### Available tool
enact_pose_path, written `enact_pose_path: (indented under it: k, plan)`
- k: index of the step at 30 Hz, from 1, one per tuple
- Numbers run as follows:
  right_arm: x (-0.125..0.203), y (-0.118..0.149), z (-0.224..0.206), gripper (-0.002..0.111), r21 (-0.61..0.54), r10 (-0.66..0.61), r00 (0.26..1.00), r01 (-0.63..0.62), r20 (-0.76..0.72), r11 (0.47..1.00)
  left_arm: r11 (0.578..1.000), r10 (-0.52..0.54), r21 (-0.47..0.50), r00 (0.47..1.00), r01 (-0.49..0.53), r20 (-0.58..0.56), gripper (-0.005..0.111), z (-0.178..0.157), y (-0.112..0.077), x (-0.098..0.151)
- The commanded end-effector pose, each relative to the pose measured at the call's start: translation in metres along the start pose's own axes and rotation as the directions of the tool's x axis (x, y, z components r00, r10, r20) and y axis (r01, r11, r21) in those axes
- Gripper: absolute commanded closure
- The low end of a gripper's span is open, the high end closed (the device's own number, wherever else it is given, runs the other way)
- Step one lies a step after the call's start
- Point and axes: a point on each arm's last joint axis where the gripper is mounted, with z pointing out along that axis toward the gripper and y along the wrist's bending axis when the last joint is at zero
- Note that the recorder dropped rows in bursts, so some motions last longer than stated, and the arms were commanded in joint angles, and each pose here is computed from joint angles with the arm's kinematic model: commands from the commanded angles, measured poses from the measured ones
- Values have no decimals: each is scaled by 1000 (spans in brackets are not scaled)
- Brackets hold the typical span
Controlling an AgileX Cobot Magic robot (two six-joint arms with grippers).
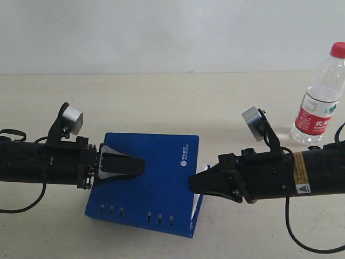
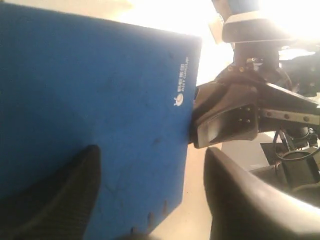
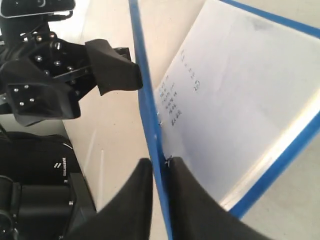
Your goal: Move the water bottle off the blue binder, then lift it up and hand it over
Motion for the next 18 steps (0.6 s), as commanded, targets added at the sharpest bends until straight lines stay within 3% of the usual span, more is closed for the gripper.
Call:
enact_pose_path:
  k: [1,2,4,9,11,15,18]
  plan:
    - [-4,1,0,82,-2,8,999,-8,37,1000,1000,25,17,1000,-25,-1,49,2,-2,0]
    - [-6,-1,-1,75,26,18,998,-20,54,999,999,28,21,1000,-27,-7,49,3,-3,1]
    - [-7,-4,1,71,70,36,996,-41,79,997,998,39,43,998,-37,-39,49,13,-9,5]
    - [-1,1,13,73,88,-16,999,11,52,996,991,112,83,990,-105,-85,49,27,-18,13]
    - [2,4,17,80,81,-50,998,47,34,996,990,118,84,989,-111,-85,49,27,-18,13]
    - [4,6,19,109,76,-104,994,103,20,992,991,113,74,991,-107,-73,49,23,-16,11]
    - [4,5,19,108,85,-138,990,136,18,987,994,97,61,994,-94,-58,49,19,-13,8]
